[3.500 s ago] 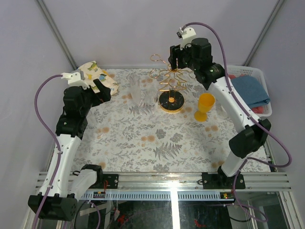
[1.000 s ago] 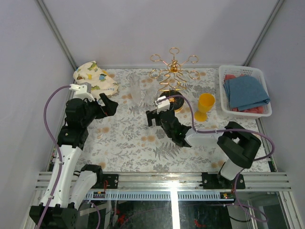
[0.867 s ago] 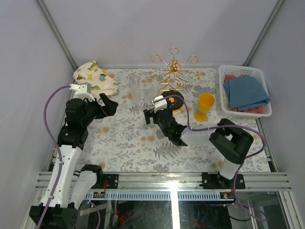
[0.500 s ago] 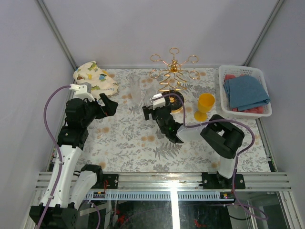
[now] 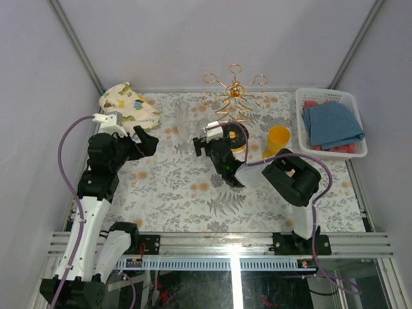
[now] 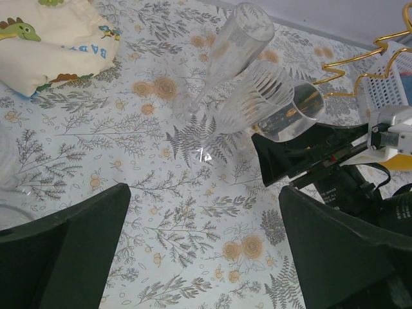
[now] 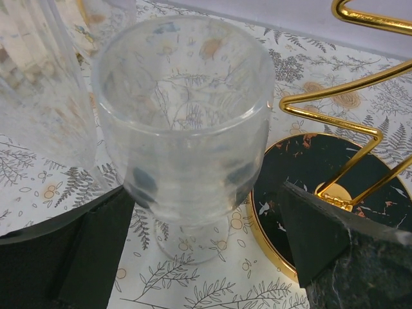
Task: Place the wine glass upside down on the wine glass rack
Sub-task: Pick up the wine glass at the center of the board.
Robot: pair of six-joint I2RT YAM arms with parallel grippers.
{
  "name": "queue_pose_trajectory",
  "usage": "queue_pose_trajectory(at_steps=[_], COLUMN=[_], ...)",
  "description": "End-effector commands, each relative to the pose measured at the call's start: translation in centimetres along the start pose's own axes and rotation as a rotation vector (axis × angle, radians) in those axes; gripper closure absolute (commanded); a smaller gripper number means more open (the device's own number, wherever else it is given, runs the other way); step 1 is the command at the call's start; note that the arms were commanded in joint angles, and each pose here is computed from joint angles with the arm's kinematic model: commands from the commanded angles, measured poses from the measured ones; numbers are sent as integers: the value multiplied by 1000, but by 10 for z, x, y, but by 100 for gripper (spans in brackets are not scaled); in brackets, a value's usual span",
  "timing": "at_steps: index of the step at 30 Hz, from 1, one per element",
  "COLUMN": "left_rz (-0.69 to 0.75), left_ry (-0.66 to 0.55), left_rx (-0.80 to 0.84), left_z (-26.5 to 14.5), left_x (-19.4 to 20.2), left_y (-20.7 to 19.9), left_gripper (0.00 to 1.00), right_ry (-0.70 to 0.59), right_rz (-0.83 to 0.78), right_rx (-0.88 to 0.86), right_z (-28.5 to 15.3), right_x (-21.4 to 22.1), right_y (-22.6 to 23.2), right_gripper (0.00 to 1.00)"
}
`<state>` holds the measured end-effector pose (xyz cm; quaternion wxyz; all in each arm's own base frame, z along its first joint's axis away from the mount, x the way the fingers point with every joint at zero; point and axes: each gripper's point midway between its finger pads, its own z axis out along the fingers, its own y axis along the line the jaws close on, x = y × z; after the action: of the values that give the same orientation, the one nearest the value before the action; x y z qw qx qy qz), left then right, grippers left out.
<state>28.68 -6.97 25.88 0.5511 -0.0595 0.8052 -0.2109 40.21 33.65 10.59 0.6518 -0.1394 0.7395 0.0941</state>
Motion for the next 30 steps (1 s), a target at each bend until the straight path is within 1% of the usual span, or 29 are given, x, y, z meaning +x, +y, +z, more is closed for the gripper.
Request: queue_pose_trajectory(at_steps=[1, 11, 20, 30], left_rz=[30, 28, 26, 26], left_ry=[-54, -60, -63, -63], left_rx=[2, -8, -7, -6], left_z=[-1, -2, -3, -3], left_x=[-12, -13, -13, -12], left_y=[0, 2, 1, 1], left_gripper=[0, 0, 0, 0], right_ry=[-114, -131, -145, -149], right_rz=[47, 24, 18, 13], right_rx=[5, 19, 20, -14], right_z=[15, 30, 34, 32], right_x=[-38, -39, -43, -52], right_y=[1, -5, -6, -2], right_gripper=[1, 1, 1, 20])
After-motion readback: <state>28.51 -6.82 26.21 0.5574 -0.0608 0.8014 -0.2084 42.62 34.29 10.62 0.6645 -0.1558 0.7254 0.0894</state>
